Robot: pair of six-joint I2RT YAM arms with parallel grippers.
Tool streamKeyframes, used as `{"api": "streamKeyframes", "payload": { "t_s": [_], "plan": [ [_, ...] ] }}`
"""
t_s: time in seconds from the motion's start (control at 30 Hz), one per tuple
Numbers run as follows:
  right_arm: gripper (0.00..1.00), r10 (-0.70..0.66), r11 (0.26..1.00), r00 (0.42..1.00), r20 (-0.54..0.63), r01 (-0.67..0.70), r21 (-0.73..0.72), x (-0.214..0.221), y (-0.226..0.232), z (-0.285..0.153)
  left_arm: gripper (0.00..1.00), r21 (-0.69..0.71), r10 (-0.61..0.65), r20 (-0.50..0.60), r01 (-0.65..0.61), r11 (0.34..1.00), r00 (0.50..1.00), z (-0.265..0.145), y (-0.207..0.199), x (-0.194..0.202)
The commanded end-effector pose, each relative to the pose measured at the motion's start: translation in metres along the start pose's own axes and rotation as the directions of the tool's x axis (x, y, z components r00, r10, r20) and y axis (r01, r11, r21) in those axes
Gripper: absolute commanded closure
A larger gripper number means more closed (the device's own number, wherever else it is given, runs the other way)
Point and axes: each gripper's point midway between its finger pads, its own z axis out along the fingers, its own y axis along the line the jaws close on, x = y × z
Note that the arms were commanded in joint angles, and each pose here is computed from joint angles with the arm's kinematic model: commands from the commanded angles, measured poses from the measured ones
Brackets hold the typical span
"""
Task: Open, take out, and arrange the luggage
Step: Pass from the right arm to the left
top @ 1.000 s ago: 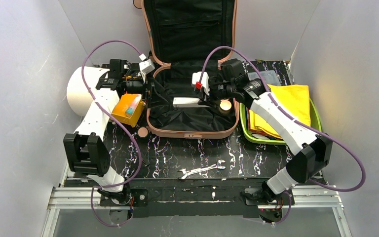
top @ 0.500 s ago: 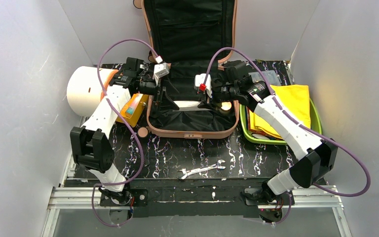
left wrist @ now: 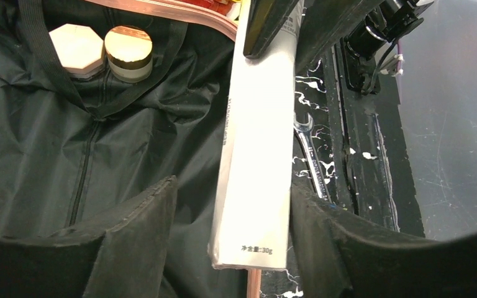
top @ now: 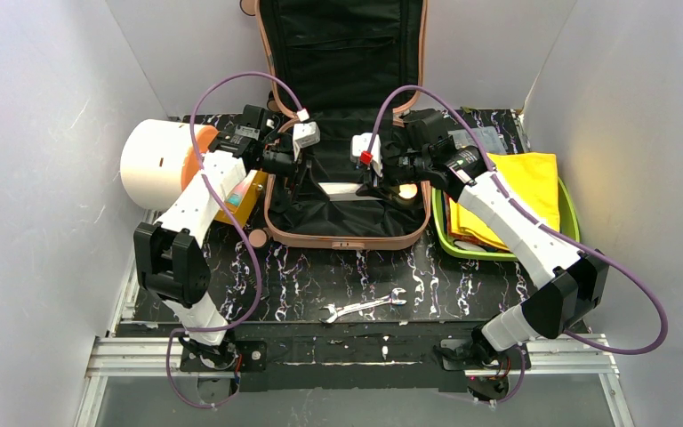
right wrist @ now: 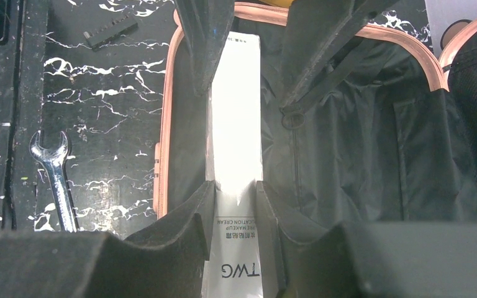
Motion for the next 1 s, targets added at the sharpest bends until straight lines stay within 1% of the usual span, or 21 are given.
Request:
{"api": "streamKeyframes", "payload": {
  "t_s": [0.0,0.03,0.1,0.17,0.23,0.27,0.3,0.4,0.43,0.47,0.5,0.53,0.6,0.63,0.67,0.73,0.77,0.87,0.97],
  "plan": [
    [0.63,-0.045,0.999,0.997,0.055,0.044,0.019,-0.021,-0.002,-0.009,0.43,0.024,0.012,0.007,-0.012,1.000,1.000,0.000,-0.008,-0.006],
    [0.63,-0.046,0.999,0.998,0.053,0.045,0.020,-0.021,-0.003,-0.008,0.45,0.028,0.011,0.007,-0.011,1.000,1.000,0.000,-0.009,-0.006],
    [0.63,-0.049,0.999,0.997,0.053,0.047,0.026,-0.022,-0.005,-0.008,0.54,0.036,0.008,0.009,-0.008,0.999,1.000,-0.001,-0.012,-0.005],
    [0.62,-0.051,0.998,0.997,0.053,0.050,0.031,-0.023,-0.007,-0.008,0.65,0.043,0.009,0.011,-0.010,0.999,1.000,-0.001,-0.015,-0.005],
    [0.61,-0.049,0.998,0.998,0.051,0.047,0.033,-0.024,-0.009,-0.008,0.78,0.046,0.008,0.011,-0.008,0.999,1.000,-0.001,-0.017,-0.006],
    [0.59,-0.049,0.998,0.998,0.050,0.048,0.036,-0.024,-0.010,-0.008,0.79,0.046,0.008,0.011,-0.008,0.999,1.000,-0.002,-0.018,-0.006],
    [0.55,-0.049,0.998,0.998,0.049,0.047,0.038,-0.024,-0.011,-0.008,0.80,0.045,0.008,0.011,-0.009,0.999,1.000,-0.002,-0.019,-0.007],
    [0.38,-0.048,0.998,0.998,0.047,0.046,0.047,-0.025,-0.013,-0.008,0.83,0.034,0.004,0.007,-0.005,0.999,1.000,-0.005,-0.020,-0.009],
    [0.30,-0.047,0.998,0.998,0.048,0.044,0.052,-0.026,-0.014,-0.009,0.84,0.026,0.002,0.003,-0.002,1.000,1.000,-0.006,-0.020,-0.010],
    [0.20,-0.045,0.997,0.998,0.048,0.042,0.061,-0.027,-0.016,-0.010,0.85,0.013,-0.002,-0.003,0.002,1.000,1.000,-0.007,-0.020,-0.011],
    [0.06,-0.042,0.997,0.998,0.048,0.038,0.072,-0.029,-0.017,-0.011,0.85,-0.006,-0.005,-0.009,0.005,1.000,1.000,-0.010,-0.020,-0.013],
    [0.02,-0.037,0.995,0.998,0.047,0.033,0.089,-0.031,-0.019,-0.014,0.84,-0.023,-0.011,-0.013,0.010,1.000,1.000,-0.013,-0.019,-0.014],
    [0.02,-0.025,0.989,0.999,0.040,0.019,0.147,-0.034,-0.027,-0.021,0.80,-0.070,-0.023,-0.015,0.021,0.997,1.000,-0.023,-0.018,-0.018],
    [0.02,-0.028,0.982,0.999,0.040,0.020,0.187,-0.037,-0.031,-0.028,0.75,-0.113,-0.029,-0.014,0.027,0.993,0.999,-0.030,-0.015,-0.021],
    [0.02,-0.026,0.975,0.999,0.032,0.019,0.221,-0.037,-0.035,-0.031,0.73,-0.171,-0.045,-0.022,0.041,0.984,0.999,-0.038,-0.011,-0.021],
    [0.02,-0.039,0.950,0.999,0.020,0.031,0.311,-0.038,-0.042,-0.046,0.73,-0.320,-0.059,-0.036,0.044,0.946,0.998,-0.060,0.003,-0.021],
    [0.02,-0.045,0.938,0.999,0.011,0.039,0.344,-0.037,-0.045,-0.052,0.72,-0.402,-0.069,-0.042,0.046,0.915,0.997,-0.073,0.010,-0.019],
    [0.02,-0.049,0.912,0.999,-0.020,0.053,0.406,-0.025,-0.045,-0.061,0.72,-0.602,-0.090,-0.038,0.049,0.797,0.995,-0.117,0.022,-0.011],
    [0.02,-0.039,0.904,0.999,-0.035,0.050,0.424,-0.009,-0.040,-0.062,0.72,-0.736,-0.137,-0.020,0.078,0.673,0.990,-0.157,0.027,0.003]
  ]
}}
